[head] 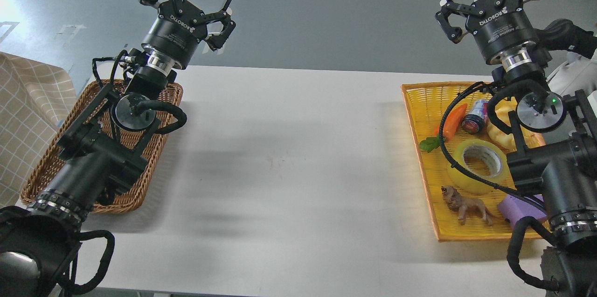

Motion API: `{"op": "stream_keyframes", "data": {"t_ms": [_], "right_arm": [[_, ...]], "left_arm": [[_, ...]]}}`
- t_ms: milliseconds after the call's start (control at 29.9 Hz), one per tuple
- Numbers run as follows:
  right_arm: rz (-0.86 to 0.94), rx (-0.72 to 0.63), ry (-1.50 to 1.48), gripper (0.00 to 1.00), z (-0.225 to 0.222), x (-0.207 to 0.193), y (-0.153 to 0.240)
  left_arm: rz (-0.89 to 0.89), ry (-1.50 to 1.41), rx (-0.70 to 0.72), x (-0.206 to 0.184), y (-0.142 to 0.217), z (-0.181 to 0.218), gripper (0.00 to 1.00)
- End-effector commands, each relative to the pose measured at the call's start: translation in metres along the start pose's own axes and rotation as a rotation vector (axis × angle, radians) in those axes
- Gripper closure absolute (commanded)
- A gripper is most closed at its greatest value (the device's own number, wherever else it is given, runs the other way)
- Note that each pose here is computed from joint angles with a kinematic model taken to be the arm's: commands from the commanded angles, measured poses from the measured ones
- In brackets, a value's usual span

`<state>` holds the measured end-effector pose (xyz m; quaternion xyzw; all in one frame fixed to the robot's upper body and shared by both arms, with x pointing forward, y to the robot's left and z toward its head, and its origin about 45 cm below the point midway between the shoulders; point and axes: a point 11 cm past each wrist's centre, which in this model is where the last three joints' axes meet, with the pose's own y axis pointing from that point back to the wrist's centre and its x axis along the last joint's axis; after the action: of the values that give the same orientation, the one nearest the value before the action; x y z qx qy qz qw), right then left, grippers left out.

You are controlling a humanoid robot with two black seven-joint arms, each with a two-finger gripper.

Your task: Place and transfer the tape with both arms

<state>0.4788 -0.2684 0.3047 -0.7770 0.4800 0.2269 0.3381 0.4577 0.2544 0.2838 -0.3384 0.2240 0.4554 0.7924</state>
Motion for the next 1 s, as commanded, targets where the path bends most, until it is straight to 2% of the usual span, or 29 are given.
{"op": "stream_keyframes", "data": {"t_ms": [0,969], "right_arm": [[0.001,-0.003,-0.003,0.0,0.0025,0.0002,0.0008],[0.0,-0.002,-0.002,0.0,0.0016,0.0,0.0008]], "left_arm": [[0.004,0.004,0.0,0.0011,0.0015,-0.0022,0.02],[-0.005,0.007,0.017,-0.002,0.0019,-0.0083,0.02]]}}
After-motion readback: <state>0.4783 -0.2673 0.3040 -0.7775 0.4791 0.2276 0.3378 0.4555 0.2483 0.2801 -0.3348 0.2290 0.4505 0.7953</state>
